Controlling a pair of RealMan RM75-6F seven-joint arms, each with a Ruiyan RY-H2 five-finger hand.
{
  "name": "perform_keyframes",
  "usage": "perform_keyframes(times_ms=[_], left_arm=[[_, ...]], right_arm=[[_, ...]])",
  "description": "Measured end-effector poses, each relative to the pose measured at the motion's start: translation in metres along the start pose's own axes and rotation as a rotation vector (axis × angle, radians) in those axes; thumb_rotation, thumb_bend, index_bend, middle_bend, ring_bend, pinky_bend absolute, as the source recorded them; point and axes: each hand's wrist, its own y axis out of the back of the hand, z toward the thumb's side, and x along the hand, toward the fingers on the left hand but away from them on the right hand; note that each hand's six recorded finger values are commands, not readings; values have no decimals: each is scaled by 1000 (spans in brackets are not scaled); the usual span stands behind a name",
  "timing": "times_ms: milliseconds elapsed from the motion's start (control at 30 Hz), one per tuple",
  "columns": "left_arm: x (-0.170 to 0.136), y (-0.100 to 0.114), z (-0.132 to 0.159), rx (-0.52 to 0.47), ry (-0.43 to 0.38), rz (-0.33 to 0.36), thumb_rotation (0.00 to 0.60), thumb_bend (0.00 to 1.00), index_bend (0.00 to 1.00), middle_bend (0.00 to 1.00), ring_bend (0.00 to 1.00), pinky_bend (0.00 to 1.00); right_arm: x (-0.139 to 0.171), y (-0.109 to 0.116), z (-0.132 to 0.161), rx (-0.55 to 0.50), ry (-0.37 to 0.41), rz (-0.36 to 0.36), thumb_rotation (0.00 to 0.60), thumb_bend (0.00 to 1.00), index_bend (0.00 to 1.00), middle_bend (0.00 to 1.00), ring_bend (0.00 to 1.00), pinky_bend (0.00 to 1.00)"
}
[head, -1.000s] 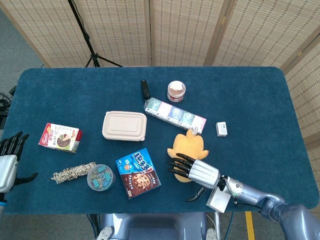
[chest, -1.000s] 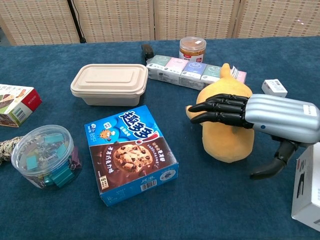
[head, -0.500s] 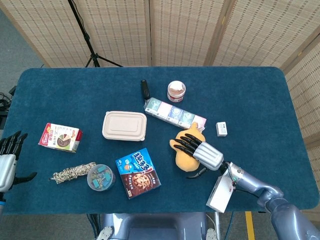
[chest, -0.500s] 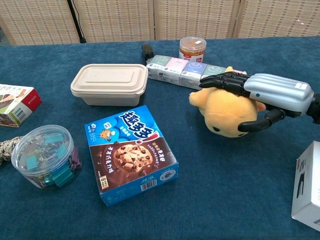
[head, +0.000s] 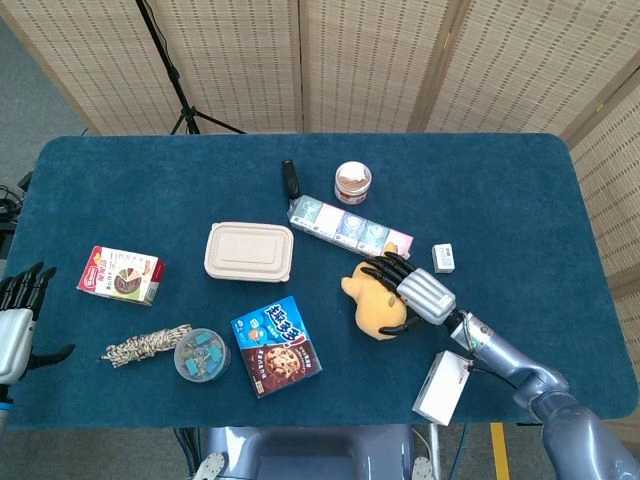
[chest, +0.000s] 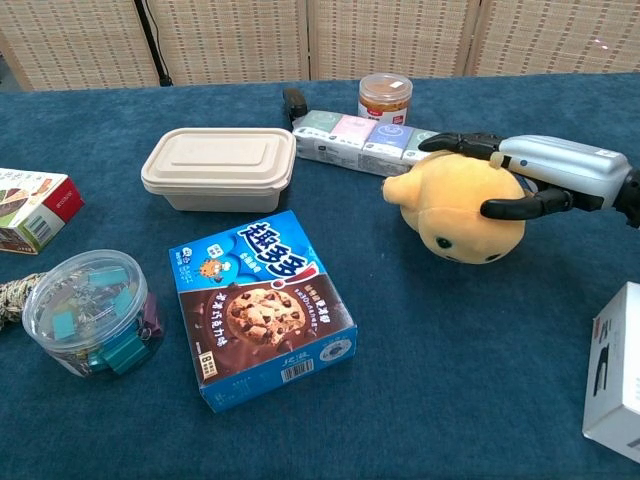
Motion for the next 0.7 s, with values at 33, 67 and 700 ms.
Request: perform_keyframes(times_ms=[33,67,700], left_arm=[[0,0,0,-1,1,0,600,0,0,0,0,0],[0,0,0,-2,1,1,600,0,0,0,0,0],[-2,2,0,-6,-5,5,600,0,0,0,0,0]], right_arm=[[0,0,-1,-5,-3,0,0,0,0,0,0,0],[0,0,-1,-10,-4,-1,0,0,0,0,0,0],[13,12,68,-6,261,-91,0,0,0,0,0,0]])
